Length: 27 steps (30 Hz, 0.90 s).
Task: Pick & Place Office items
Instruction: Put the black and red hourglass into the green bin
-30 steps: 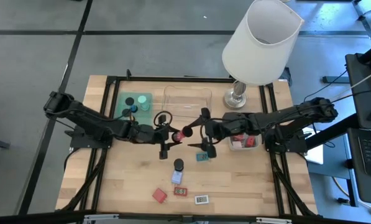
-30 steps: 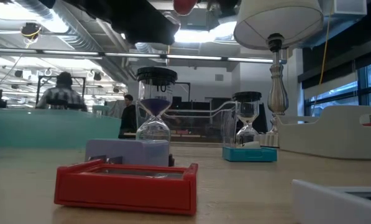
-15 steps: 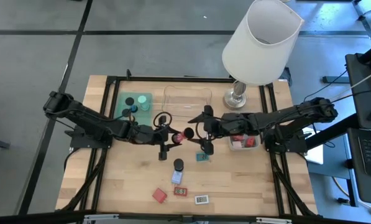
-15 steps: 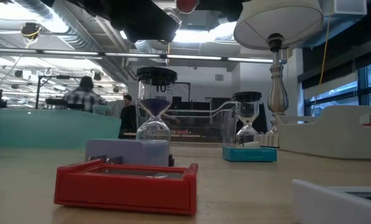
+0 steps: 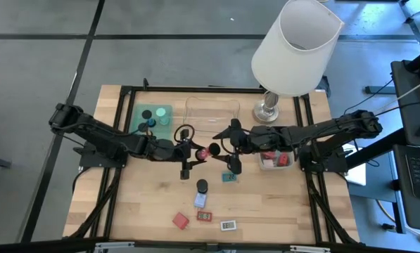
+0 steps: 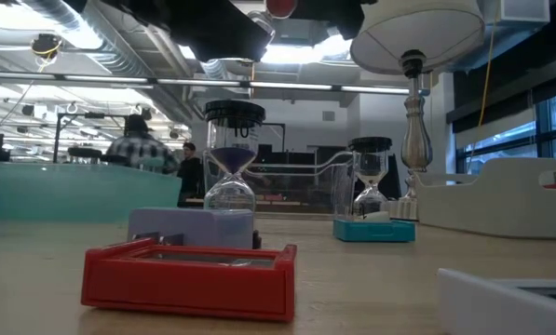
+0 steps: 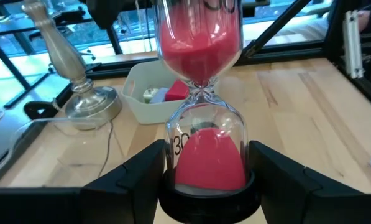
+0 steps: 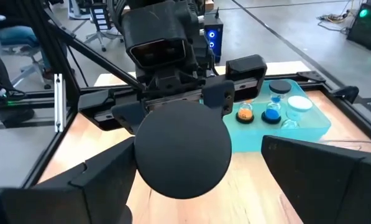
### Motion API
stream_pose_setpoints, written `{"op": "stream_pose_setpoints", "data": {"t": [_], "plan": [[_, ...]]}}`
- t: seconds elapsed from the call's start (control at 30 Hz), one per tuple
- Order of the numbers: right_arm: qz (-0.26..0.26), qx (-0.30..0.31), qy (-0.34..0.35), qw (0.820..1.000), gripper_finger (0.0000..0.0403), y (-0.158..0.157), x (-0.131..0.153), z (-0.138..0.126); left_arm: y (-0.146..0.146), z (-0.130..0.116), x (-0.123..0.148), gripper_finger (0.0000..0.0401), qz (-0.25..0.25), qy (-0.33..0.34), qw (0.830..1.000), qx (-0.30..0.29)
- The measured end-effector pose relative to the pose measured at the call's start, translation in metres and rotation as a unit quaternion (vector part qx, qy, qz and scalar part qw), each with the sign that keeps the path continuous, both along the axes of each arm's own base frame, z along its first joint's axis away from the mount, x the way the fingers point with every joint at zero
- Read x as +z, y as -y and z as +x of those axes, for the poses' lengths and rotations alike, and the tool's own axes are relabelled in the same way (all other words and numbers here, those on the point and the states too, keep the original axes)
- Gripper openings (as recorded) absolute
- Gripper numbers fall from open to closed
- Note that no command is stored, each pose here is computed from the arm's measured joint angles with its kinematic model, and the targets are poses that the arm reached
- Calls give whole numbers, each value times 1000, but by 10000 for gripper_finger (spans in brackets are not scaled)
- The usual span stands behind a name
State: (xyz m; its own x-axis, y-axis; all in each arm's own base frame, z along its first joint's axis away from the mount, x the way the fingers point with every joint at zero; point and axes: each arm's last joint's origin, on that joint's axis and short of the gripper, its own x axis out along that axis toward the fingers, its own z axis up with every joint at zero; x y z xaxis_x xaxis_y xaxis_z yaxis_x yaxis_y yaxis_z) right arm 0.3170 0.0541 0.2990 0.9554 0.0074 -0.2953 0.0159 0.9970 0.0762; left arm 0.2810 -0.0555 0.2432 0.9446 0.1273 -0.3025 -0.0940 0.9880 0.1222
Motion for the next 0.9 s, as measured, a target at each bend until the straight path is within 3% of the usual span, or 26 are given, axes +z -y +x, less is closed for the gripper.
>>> {"op": "stream_pose_setpoints", "data": {"t": [0.37,0.9], "plan": [[9,-2,3,1000,333,0,1,0,-3,1,1,206,-10,5,1000,-17],[8,3,5,1000,225,-1,1,0,-3,1,1,206,-9,7,1000,-13]]}}
